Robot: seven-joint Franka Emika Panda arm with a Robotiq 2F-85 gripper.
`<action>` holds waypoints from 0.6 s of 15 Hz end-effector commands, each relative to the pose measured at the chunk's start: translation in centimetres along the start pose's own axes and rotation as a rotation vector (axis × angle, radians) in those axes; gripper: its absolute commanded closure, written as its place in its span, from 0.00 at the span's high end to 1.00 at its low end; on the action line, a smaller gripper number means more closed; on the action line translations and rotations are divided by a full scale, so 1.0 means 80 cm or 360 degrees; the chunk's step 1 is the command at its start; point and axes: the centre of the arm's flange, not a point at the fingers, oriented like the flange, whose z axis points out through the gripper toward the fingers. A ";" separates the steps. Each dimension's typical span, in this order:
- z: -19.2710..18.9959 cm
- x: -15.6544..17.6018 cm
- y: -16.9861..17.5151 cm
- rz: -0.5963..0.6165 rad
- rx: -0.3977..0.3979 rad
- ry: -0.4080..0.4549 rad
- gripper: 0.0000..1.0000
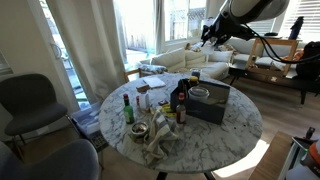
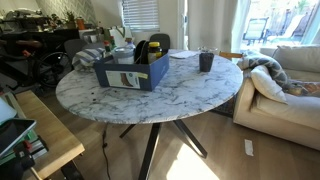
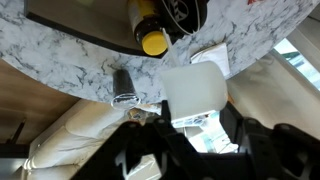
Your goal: Put the transparent measuring cup in the silver cup
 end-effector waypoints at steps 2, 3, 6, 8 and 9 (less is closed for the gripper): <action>0.043 -0.013 -0.006 0.0010 0.0009 -0.0062 0.27; 0.046 -0.018 -0.007 -0.0010 -0.0001 -0.0098 0.27; 0.041 -0.016 -0.005 -0.0021 -0.0014 -0.0087 0.52; 0.043 -0.017 -0.006 -0.0024 -0.0014 -0.0093 0.27; 0.064 -0.017 -0.006 0.0010 0.0000 -0.0118 0.27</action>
